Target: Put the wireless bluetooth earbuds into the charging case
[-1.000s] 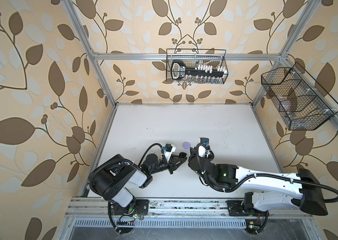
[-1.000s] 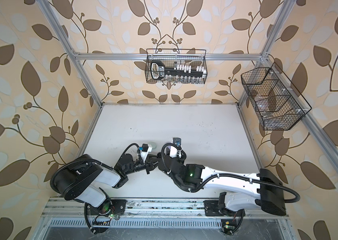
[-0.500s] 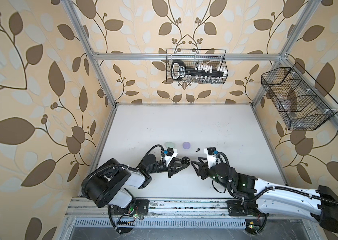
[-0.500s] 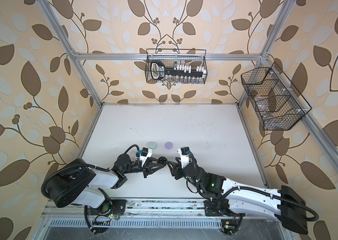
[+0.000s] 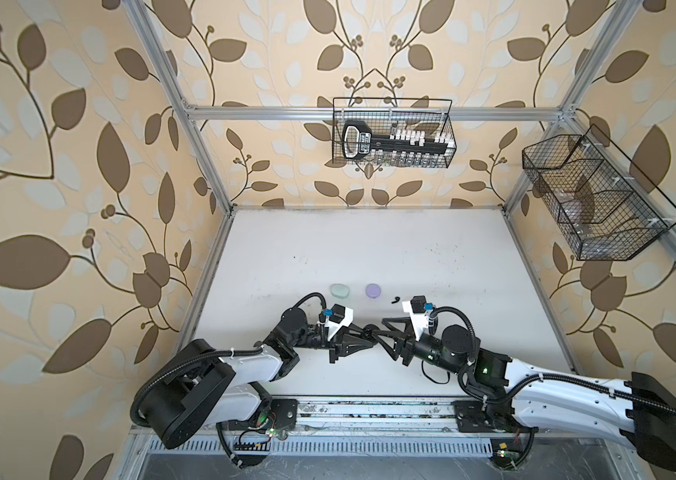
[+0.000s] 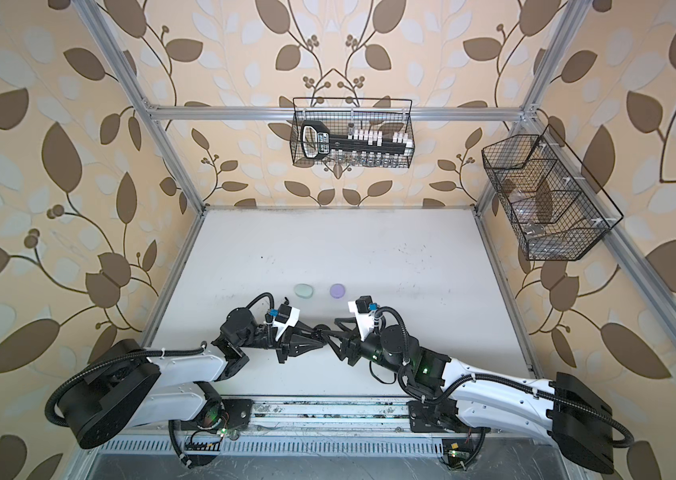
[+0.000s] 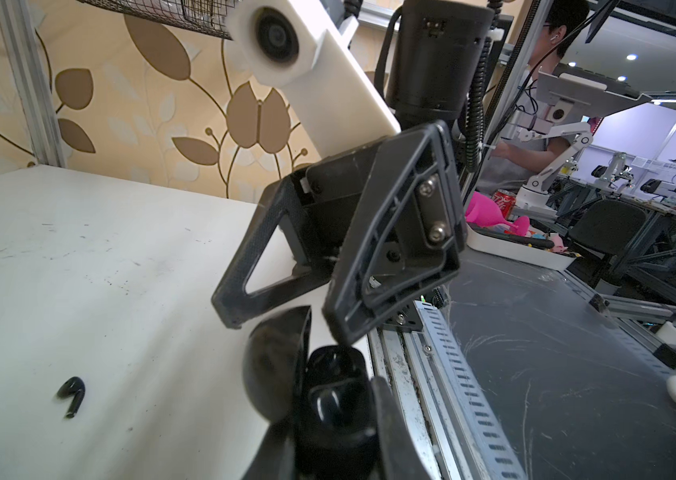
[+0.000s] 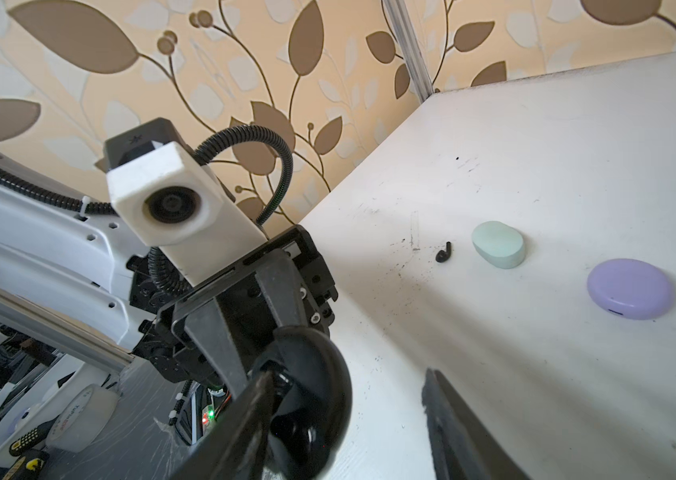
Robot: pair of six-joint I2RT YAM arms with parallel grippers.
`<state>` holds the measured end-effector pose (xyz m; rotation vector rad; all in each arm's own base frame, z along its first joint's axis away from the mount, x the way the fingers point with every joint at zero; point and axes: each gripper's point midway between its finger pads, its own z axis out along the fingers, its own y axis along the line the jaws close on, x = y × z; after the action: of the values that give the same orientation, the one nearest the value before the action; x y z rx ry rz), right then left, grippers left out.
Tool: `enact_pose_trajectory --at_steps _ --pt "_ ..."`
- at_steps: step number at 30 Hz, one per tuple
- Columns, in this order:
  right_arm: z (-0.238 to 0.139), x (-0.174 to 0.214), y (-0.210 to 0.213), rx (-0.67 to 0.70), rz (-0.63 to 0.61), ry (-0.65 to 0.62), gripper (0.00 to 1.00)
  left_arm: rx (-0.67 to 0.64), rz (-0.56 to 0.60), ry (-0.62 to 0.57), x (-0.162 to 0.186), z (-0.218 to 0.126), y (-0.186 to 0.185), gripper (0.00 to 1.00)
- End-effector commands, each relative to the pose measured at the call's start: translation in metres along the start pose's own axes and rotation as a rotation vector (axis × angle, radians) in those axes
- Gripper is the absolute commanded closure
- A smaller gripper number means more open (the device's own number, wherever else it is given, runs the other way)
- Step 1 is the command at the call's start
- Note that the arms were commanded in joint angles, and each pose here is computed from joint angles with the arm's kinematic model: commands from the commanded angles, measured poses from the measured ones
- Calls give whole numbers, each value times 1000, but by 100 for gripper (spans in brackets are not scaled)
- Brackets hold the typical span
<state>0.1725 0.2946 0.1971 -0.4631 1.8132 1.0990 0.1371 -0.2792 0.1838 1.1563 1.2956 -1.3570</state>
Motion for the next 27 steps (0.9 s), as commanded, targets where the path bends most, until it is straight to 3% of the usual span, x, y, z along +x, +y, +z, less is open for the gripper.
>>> enact_pose_trajectory --at_steps 1,4,12,15,17,22,27 --pt "7 -15 21 -72 -7 -29 42 37 69 1 -7 -2 -10 100" --pt "13 -14 22 -79 4 -27 47 41 78 7 -10 -3 -14 100" --pt "18 -24 32 -108 20 -42 81 38 80 12 -9 -4 -15 100" --pt "17 -24 31 -111 27 -57 89 12 82 -3 -12 -5 -13 80" --pt "15 -24 30 -119 31 -76 92 7 79 -8 -14 -5 -13 72" --pt "11 -30 35 -147 30 -116 95 -11 73 -13 -15 -5 -9 64" --pt "12 -29 36 -146 22 -113 95 -24 81 -32 -18 -6 -9 67"
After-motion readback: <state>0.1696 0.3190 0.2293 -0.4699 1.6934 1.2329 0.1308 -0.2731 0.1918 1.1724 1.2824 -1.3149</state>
